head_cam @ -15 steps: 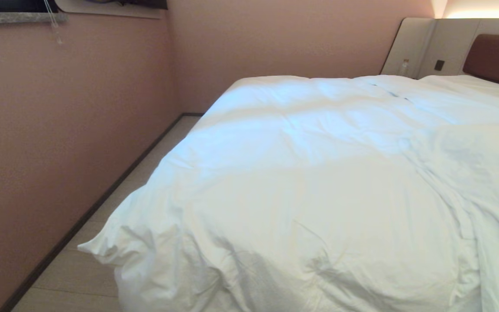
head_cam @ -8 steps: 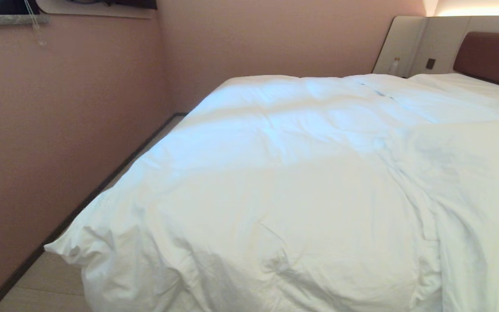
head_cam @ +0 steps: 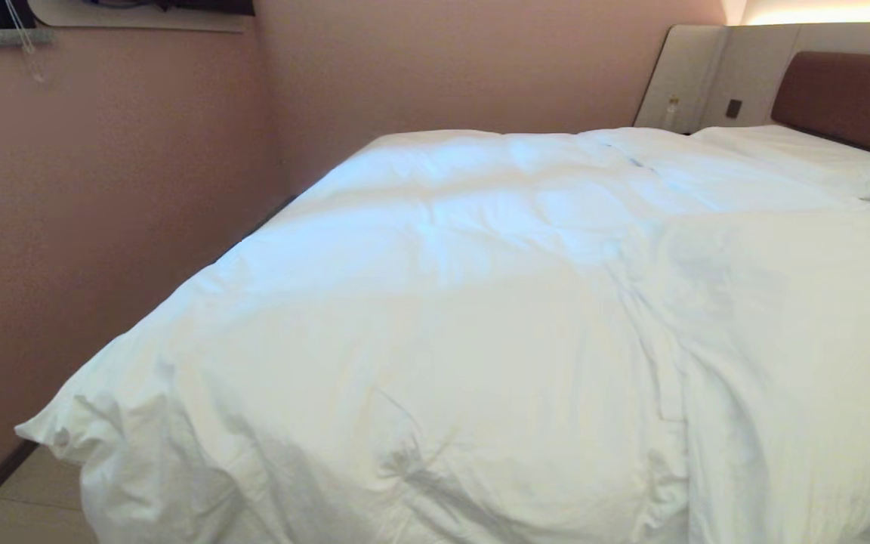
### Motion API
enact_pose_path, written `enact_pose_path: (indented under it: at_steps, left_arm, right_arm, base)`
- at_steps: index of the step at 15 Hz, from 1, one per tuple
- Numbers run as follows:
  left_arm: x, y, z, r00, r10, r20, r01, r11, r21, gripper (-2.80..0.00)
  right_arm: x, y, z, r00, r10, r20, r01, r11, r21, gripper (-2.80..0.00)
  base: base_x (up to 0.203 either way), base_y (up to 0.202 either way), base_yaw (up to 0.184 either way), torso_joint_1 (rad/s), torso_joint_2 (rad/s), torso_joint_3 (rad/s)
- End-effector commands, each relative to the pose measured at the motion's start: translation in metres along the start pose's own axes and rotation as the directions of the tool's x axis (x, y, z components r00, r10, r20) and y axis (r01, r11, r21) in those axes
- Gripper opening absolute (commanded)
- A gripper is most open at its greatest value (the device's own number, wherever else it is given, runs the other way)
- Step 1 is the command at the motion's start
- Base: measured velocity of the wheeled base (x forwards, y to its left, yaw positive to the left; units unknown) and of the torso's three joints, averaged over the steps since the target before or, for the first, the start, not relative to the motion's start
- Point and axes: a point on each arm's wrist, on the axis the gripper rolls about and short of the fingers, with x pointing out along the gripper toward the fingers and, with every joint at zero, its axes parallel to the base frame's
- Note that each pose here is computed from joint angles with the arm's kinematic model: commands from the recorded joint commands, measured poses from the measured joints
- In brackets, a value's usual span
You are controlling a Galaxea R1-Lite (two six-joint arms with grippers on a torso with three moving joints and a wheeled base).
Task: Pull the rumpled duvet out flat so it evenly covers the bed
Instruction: Hold the folded corner of the quilt
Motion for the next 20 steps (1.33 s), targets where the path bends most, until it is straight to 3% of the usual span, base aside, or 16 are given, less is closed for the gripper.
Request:
enact_pose_path:
  at_steps: [1, 11, 20]
  left_arm:
    - [0.0000, 0.0000, 0.0000, 1.000, 0.000, 0.000, 0.000, 1.000, -0.001, -2.80]
    - [0.0000, 0.0000, 0.0001, 1.000, 0.000, 0.001, 0.000, 1.000, -0.001, -2.80]
    - [0.0000, -0.0001, 0.0001, 1.000, -0.003, 0.000, 0.003, 1.000, -0.001, -2.80]
  right_arm:
    - [0.0000, 0.0000, 0.0001, 1.000, 0.000, 0.001, 0.000, 1.000, 0.000, -2.80]
    - [0.0000, 0.0000, 0.0000, 1.000, 0.000, 0.000, 0.000, 1.000, 0.000, -2.80]
    - [0.0000, 0.0000, 0.0001, 1.000, 0.000, 0.001, 0.000, 1.000, 0.000, -2.80]
  base:
    - [0.000, -0.191, -0.002, 0.002, 0.00, 0.002]
    - [0.000, -0.190, -0.001, 0.003, 0.00, 0.004]
    - [-0.007, -0.010, 0.000, 0.001, 0.00, 0.000]
